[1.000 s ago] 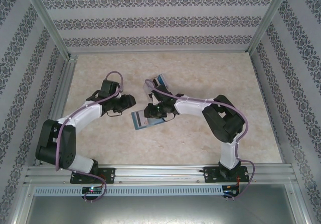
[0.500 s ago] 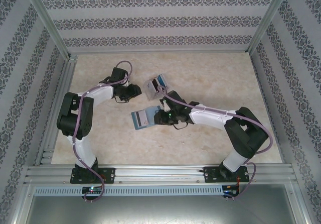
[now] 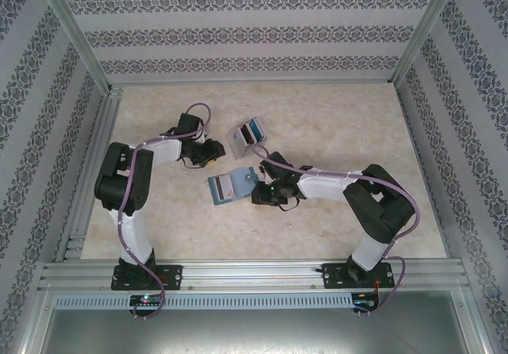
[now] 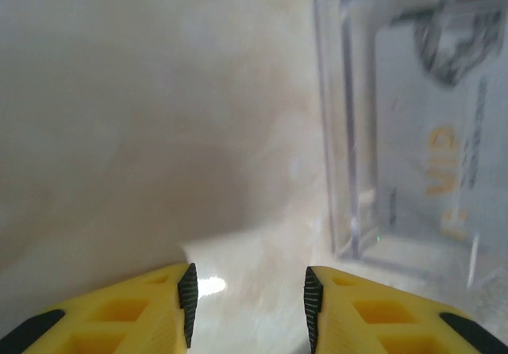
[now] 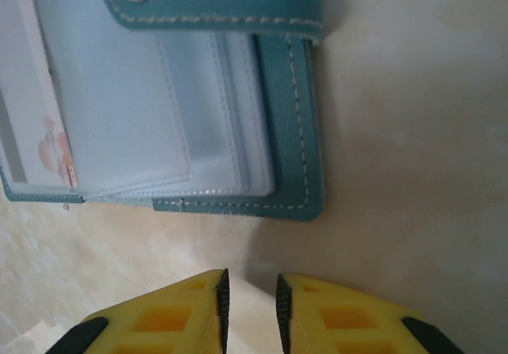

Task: Put the credit cards into the card holder
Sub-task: Rotate the card holder at the center of the table.

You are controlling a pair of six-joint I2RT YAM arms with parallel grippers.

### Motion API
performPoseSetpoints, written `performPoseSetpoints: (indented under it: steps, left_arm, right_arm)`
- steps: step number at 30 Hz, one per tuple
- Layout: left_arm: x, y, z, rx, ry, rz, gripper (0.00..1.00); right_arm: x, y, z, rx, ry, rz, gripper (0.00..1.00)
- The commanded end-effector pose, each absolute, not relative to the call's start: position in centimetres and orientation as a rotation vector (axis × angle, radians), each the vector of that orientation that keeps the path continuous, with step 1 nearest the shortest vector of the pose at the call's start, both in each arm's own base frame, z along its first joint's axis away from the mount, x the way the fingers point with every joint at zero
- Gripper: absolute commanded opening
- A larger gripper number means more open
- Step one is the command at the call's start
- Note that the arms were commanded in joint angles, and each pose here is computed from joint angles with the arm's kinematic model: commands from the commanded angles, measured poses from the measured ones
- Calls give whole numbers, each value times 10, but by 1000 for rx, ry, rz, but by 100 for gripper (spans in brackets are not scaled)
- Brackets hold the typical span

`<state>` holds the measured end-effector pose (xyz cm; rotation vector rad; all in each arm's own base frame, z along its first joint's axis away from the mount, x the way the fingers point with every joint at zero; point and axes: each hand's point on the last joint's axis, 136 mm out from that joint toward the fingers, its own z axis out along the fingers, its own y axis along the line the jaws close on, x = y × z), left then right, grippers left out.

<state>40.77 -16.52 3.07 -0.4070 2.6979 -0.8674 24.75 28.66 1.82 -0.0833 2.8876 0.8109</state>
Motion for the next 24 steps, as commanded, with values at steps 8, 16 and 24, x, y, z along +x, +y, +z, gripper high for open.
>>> performPoseSetpoints:
  steps: [8,16,24]
  left_arm:
    - [318,-160,35,-471,2757,-937,41]
    - [258,-180,45,-462,2768,-947,39]
    - [255,-199,35,-423,2783,-972,39]
  right_arm:
    - [328,314,34,-131,2727,772,26]
    - [339,356,41,-277,2746,890,26]
    - [341,369,48,-368,2772,914,26]
